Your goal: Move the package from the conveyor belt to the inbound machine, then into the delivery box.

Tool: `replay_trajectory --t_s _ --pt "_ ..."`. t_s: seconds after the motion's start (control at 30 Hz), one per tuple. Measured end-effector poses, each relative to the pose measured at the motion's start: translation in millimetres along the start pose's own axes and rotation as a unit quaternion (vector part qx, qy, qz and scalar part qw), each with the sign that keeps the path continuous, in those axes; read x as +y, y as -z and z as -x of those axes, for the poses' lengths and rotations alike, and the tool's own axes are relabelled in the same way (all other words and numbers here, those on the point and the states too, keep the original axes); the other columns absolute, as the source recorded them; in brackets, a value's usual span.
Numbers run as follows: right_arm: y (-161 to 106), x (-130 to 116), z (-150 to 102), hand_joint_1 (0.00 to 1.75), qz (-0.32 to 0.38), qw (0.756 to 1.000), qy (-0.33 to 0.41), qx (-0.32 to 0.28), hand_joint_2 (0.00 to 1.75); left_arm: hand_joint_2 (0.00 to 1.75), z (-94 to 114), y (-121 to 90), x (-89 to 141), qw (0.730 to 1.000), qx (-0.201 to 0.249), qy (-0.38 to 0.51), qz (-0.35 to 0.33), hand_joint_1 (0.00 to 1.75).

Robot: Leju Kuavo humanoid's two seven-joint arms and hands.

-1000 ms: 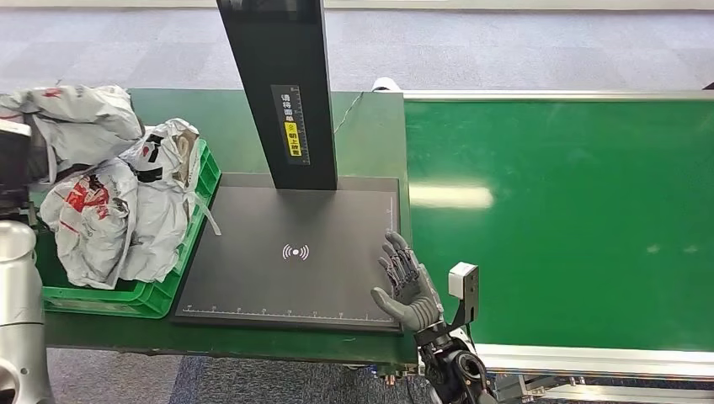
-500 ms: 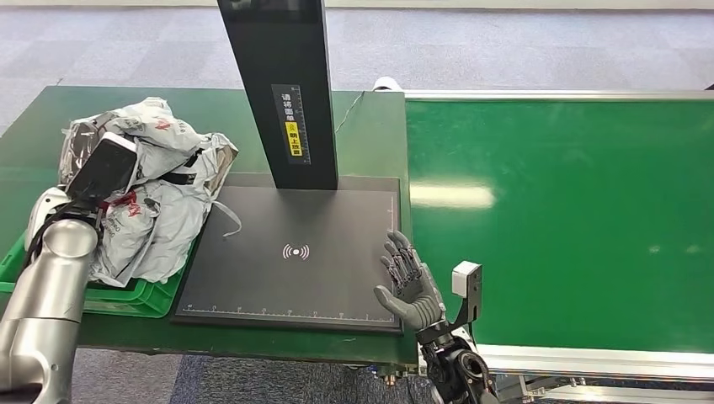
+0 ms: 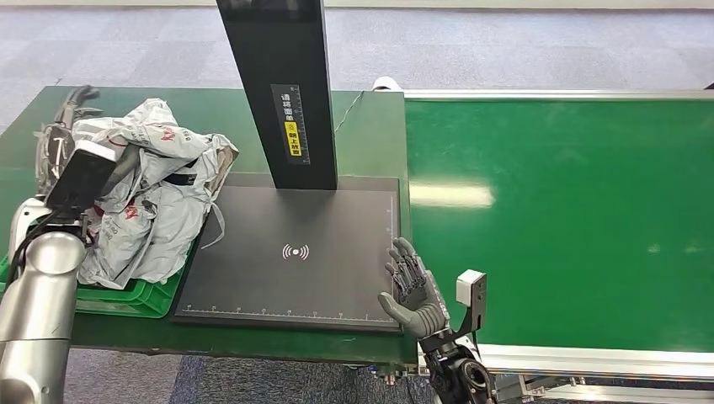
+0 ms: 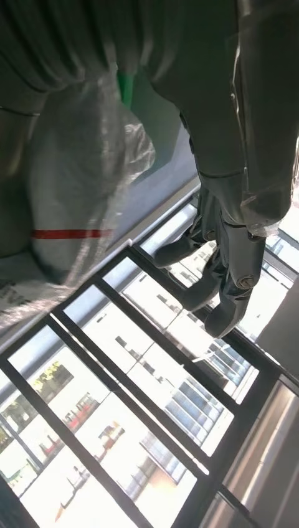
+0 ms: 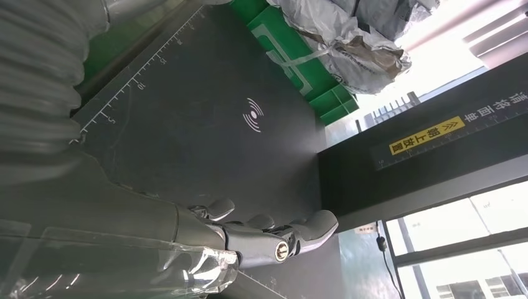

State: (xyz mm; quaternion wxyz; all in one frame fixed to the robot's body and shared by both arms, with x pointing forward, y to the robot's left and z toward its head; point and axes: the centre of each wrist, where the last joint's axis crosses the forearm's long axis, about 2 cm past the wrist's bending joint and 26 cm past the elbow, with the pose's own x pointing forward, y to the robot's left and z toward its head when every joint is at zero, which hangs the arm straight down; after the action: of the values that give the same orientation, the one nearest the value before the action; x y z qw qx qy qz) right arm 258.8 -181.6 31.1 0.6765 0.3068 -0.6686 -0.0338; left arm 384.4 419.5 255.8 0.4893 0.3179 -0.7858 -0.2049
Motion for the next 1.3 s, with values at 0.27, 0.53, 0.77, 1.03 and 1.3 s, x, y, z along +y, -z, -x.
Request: replay_trajectory --t_s 0.27,0.53,0.77,1.03,1.3 --pt "-0.8 -0.5 -2.9 0.00 0.004 1.000 -0.001 -0.004 1.75 1.75 -11.3 -8.7 26.1 0.998 -0.021 -0.008 -0.063 0.00" --pt "-1.6 -1.1 -3.2 0.00 0.005 1.000 0.000 -0.005 1.75 1.75 -14.9 -10.7 32.8 0.997 -0.028 -0.007 -0.077 0.00" --pt "-1.7 -1.3 -3.5 0.00 0.006 1.000 0.000 -0.006 1.75 1.75 -15.3 -11.2 33.5 0.996 -0.028 -0.007 -0.079 0.00" --pt "-1.3 -0.3 -3.2 0.00 0.007 1.000 0.001 -0.007 1.75 1.75 -16.0 -16.9 39.8 0.994 -0.037 -0.025 -0.098 0.00" --pt "-4.0 -0.7 -2.5 0.00 0.013 1.000 0.003 -0.009 1.75 1.75 -30.1 -76.7 30.4 0.949 -0.182 -0.236 -0.106 0.00"
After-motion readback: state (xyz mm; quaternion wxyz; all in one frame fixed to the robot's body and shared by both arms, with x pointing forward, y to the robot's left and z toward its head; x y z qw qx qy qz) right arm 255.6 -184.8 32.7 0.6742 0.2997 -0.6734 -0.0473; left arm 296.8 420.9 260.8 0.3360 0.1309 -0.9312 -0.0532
